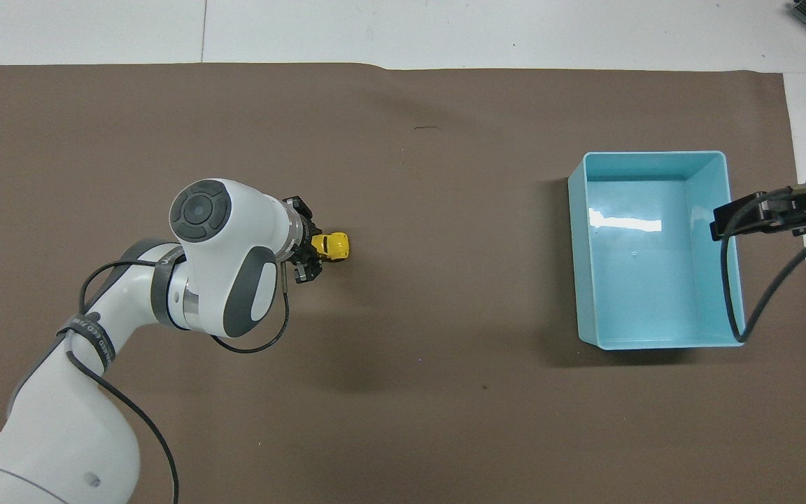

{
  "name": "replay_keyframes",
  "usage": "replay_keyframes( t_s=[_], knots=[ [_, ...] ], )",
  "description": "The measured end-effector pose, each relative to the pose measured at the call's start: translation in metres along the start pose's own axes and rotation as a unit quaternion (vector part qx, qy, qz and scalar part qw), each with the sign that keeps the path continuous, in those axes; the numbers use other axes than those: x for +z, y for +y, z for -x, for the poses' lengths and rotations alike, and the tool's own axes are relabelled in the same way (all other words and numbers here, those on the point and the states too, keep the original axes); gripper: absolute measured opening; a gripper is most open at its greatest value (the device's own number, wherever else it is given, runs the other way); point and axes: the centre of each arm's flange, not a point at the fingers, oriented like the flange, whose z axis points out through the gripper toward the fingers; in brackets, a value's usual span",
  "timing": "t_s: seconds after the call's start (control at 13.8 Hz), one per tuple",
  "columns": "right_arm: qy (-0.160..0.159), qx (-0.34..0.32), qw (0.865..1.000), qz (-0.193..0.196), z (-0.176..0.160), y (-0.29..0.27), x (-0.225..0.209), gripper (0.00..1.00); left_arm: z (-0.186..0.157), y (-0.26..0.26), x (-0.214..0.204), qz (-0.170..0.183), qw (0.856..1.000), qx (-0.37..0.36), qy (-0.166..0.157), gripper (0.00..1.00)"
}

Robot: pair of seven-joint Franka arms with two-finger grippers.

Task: Wind up and store yellow beetle car

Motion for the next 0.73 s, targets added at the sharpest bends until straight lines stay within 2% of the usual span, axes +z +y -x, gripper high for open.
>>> replay_keyframes(
  t_s=[0.51,0.65,0.73],
  knots=[
    [0.0,0.0,1.0,0.0,0.0,0.0,0.0,1.0,-0.004,0.001,-0.001,-0.001,1.0,0.001,0.001,0.44],
    [0.0,0.0,1.0,0.0,0.0,0.0,0.0,1.0,-0.015,0.004,0.008,-0.007,1.0,-0.007,0.006,0.59],
    [0.0,0.0,1.0,0.0,0.0,0.0,0.0,1.0,-0.022,0.007,0.01,-0.009,1.0,-0.01,0.007,0.71]
  ],
)
